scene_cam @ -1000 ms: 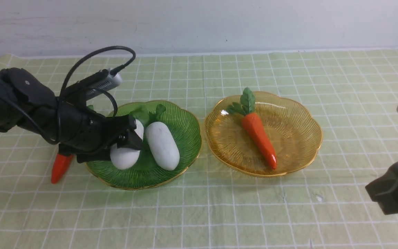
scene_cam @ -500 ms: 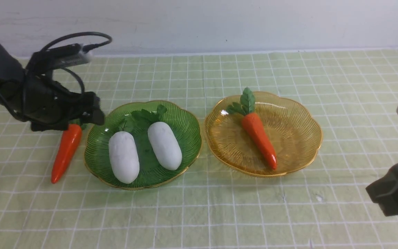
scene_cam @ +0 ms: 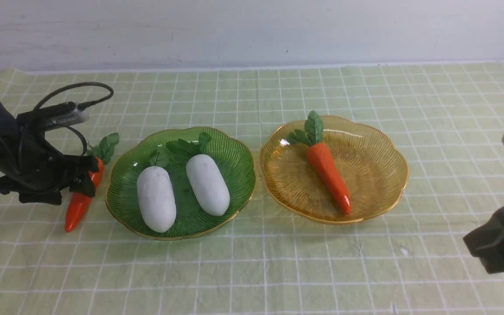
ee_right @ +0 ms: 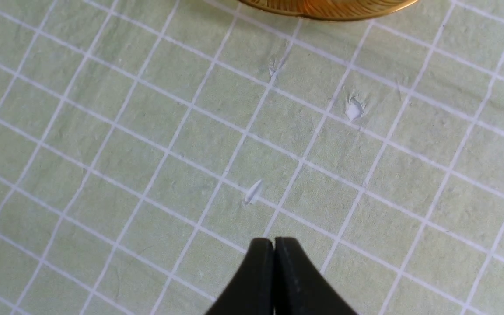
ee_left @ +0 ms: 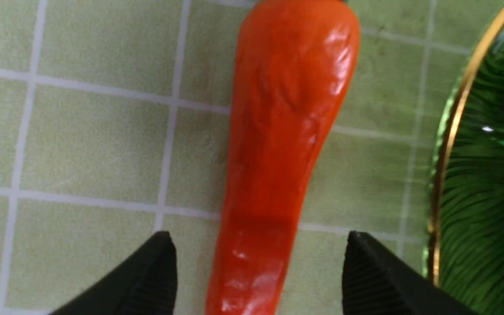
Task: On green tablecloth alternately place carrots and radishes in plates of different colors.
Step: 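Place the carrot on the yellow plate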
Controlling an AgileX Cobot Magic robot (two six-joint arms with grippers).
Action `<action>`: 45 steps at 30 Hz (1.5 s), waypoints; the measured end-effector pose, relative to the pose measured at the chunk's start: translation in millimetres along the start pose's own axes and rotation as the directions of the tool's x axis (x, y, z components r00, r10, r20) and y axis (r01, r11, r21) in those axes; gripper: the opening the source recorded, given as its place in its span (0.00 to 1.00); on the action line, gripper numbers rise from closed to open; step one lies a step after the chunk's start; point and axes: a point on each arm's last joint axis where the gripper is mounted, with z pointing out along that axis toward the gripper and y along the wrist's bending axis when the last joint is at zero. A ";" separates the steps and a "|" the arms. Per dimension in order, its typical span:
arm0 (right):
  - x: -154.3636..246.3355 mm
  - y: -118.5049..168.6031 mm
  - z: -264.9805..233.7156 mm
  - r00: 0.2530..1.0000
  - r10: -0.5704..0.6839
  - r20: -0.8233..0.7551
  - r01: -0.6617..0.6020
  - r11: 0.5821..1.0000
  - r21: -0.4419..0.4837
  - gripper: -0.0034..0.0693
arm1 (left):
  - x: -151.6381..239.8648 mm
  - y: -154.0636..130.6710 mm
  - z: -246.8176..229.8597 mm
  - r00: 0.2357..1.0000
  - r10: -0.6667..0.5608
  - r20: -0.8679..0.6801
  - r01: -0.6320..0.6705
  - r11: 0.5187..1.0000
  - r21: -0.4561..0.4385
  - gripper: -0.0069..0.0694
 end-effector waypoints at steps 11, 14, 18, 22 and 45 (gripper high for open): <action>0.0 0.0 0.0 1.000 -0.003 0.000 0.003 1.000 0.000 0.03 | 1.0 8.1 8.2 0.997 -0.015 -0.079 0.016 1.000 0.002 0.37; -0.2 -0.1 0.0 1.000 -0.003 0.002 0.003 1.000 0.001 0.03 | -13.3 6.3 -25.4 0.997 -0.027 -0.067 0.029 0.999 0.019 0.37; -1.0 0.8 0.0 1.000 0.005 0.011 -0.005 1.000 -0.009 0.03 | -36.8 -17.6 -92.9 0.995 -0.100 0.021 0.096 0.988 0.117 0.37; -2.2 2.2 -0.1 1.000 0.019 0.024 -0.018 1.000 -0.025 0.03 | -33.9 -71.5 -114.3 0.996 -0.089 -0.025 0.093 0.952 0.291 0.37; -0.7 3.6 -2.4 1.000 0.007 0.022 -0.006 0.999 -0.032 0.03 | 45.6 -296.7 -7.0 0.997 0.034 -0.063 0.007 0.835 0.551 0.72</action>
